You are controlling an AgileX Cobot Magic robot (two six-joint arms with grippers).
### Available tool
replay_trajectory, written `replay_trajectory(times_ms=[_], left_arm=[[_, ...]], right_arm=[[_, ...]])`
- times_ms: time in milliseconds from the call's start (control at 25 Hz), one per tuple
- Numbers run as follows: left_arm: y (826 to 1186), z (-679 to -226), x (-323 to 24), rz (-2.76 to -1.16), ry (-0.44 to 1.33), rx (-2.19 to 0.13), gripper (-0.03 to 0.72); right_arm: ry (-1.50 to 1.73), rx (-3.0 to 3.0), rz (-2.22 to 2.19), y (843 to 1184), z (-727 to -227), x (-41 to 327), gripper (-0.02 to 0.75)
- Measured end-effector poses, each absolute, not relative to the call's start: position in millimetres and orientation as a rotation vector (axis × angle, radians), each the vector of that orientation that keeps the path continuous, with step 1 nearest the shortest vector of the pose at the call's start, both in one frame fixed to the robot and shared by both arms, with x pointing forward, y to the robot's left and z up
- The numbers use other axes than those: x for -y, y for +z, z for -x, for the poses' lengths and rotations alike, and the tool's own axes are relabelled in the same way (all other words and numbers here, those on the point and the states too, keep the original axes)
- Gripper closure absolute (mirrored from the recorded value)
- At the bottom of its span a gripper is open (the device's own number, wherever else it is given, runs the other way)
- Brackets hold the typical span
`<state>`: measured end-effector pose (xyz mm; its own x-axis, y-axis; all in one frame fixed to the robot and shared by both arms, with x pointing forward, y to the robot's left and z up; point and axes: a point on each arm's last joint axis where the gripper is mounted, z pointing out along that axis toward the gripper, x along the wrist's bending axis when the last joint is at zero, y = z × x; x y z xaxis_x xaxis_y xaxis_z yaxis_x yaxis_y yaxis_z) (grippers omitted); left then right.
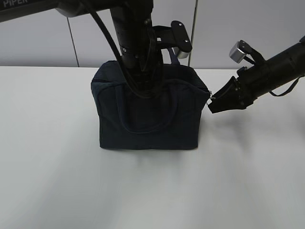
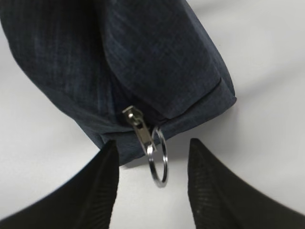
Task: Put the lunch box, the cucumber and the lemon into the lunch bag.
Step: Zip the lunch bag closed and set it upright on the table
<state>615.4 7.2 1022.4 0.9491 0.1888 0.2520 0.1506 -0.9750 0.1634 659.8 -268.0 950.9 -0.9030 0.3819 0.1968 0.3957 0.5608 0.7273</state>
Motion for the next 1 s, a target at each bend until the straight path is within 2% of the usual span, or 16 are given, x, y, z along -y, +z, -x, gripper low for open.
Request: replay_trajectory(times_ms=[320, 560, 760, 1000], left_arm=[[1022.3, -615.0, -6.9, -2.958, 0.396, -0.261, 0.695], [1022.3, -614.7, -6.5, -2.954, 0.39, -0.262, 0.695], [1022.2, -614.5, -6.2, -2.952, 0.385, -0.263, 0.695], [1022.2, -614.4, -6.1, -2.951, 0.384, -0.264, 0.695]], right_arm=[[-1.305, 2.758, 0.698, 951.4, -660.5, 267.8, 0.389], [-1.307, 2.758, 0.697, 951.5, -660.6, 267.7, 0.461], [-1.307, 2.758, 0.697, 951.5, -660.6, 267.7, 0.488], [-1.307, 2.759, 0.699, 951.4, -660.8, 267.8, 0.566]])
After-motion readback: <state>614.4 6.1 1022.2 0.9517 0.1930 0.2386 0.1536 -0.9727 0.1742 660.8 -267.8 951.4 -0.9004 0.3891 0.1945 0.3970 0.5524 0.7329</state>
